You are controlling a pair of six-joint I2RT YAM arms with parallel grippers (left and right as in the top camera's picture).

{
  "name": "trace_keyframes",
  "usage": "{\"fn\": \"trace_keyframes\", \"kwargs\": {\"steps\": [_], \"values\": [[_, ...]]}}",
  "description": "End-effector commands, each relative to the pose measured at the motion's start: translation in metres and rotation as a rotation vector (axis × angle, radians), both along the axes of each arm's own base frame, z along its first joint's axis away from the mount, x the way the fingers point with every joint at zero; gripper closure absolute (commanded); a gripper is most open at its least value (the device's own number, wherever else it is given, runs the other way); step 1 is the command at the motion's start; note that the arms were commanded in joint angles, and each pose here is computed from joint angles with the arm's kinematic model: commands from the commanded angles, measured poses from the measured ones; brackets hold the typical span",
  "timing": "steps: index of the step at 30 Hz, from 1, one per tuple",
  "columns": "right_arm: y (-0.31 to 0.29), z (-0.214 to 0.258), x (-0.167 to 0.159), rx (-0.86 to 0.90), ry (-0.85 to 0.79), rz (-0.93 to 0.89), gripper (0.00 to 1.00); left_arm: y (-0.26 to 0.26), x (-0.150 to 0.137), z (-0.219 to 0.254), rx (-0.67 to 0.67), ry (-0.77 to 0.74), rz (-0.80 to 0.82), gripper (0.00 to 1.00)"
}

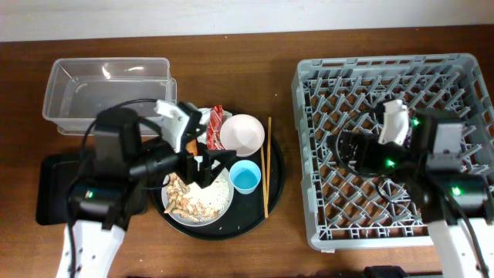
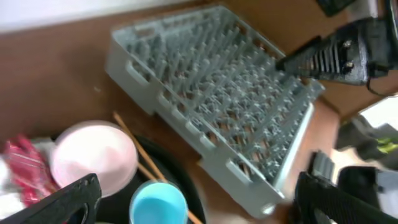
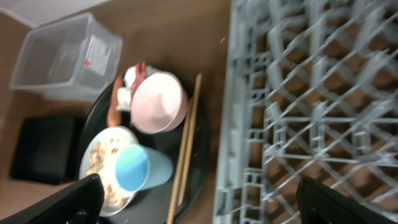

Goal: Sort waste into correct bins and load items into the dishwasher rack
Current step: 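Reach the left gripper to the light-blue cup and grasp it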

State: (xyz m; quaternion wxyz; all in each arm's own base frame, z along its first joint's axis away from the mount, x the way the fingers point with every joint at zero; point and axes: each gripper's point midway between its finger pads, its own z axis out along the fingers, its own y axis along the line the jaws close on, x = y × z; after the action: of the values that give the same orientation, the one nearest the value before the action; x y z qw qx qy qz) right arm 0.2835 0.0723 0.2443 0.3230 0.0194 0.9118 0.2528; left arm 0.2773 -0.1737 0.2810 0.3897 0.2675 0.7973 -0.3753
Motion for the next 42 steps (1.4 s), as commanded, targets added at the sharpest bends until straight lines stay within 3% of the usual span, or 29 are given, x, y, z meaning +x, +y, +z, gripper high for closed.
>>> {"fn": "trace_keyframes", "kwargs": {"steps": [1,3,4,11,13,16,23,26,34,35,37,38,42], "values": [[0.018,0.003,0.004,0.1,0.031,0.086,0.02,-0.01,0.0,-0.036,0.081,0.149,0.003,0.06],[0.018,-0.003,0.006,0.102,0.052,0.084,0.02,-0.008,0.0,-0.071,0.229,0.223,0.054,0.11],[0.018,-0.004,0.007,0.102,0.058,0.084,0.02,-0.009,-0.001,-0.085,0.292,0.244,0.067,0.21],[0.018,-0.007,0.006,0.103,0.071,0.083,0.02,-0.023,-0.002,-0.17,0.659,0.322,0.106,0.28],[0.018,-0.009,0.003,0.104,0.087,0.083,0.02,-0.022,-0.002,-0.188,0.719,0.344,0.104,0.35],[0.018,-0.01,0.002,0.104,0.097,0.082,0.02,-0.022,0.003,-0.204,0.747,0.368,0.115,0.44],[0.018,-0.01,0.002,0.104,0.093,0.082,0.02,-0.023,0.009,-0.204,0.736,0.357,0.142,0.46],[0.018,-0.009,0.003,0.104,0.089,0.082,0.02,-0.025,0.012,-0.203,0.728,0.346,0.146,0.61],[0.018,-0.01,0.002,0.104,0.097,0.082,0.02,-0.017,0.016,-0.221,0.789,0.354,0.173,0.66],[0.018,-0.01,0.002,0.104,0.098,0.082,0.02,-0.017,0.016,-0.225,0.797,0.362,0.17,0.69],[0.018,-0.01,0.002,0.104,0.098,0.082,0.02,-0.016,0.016,-0.227,0.8,0.367,0.169,0.89],[0.018,-0.01,0.002,0.104,0.098,0.082,0.02,-0.017,0.017,-0.225,0.796,0.362,0.17,0.93],[0.018,-0.01,0.002,0.104,0.098,0.082,0.02,-0.022,0.024,-0.198,0.771,0.332,0.179,0.99]]}}
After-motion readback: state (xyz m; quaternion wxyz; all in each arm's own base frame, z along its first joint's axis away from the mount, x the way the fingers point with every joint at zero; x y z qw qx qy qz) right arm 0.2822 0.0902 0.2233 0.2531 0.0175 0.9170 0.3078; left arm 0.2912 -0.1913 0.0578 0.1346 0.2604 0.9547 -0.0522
